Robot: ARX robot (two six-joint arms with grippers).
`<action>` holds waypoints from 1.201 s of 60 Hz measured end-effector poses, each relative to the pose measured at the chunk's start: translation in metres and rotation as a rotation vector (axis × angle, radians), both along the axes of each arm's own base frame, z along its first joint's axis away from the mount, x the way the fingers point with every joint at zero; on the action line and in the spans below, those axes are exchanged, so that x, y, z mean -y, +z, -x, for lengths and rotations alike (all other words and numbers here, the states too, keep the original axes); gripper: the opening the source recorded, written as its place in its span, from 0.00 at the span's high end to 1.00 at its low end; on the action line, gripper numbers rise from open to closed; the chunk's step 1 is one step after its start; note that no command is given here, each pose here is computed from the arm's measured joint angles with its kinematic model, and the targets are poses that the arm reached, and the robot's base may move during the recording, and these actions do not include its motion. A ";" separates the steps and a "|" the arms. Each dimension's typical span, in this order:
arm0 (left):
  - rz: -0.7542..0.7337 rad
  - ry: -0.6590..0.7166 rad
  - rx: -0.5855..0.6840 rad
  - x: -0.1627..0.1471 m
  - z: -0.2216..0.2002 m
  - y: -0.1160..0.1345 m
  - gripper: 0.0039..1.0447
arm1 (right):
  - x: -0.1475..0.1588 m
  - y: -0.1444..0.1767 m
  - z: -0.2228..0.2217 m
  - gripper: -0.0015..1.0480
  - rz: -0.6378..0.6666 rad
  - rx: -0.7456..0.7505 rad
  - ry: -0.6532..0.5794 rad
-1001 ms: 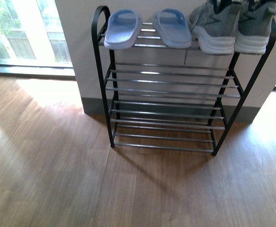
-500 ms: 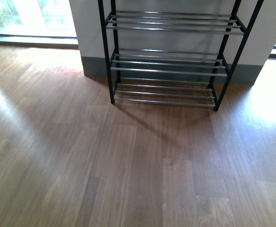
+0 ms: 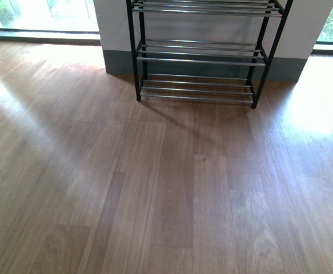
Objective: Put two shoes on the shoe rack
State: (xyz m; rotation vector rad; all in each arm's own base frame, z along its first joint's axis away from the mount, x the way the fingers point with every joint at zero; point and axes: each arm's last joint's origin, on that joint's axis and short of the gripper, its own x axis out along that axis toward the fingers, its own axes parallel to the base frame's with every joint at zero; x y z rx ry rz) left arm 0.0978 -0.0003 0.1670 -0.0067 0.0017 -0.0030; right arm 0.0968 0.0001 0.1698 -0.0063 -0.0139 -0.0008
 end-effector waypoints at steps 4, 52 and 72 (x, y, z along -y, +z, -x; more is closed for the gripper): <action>0.000 0.000 0.000 0.000 0.000 0.000 0.09 | 0.000 0.000 0.000 0.09 0.000 0.001 0.000; 0.001 0.016 0.000 -0.001 0.000 0.000 0.09 | 0.000 0.000 0.000 0.09 0.001 0.000 0.013; 0.000 0.004 0.000 0.000 0.000 0.000 0.09 | 0.000 0.000 0.000 0.09 0.000 0.002 0.005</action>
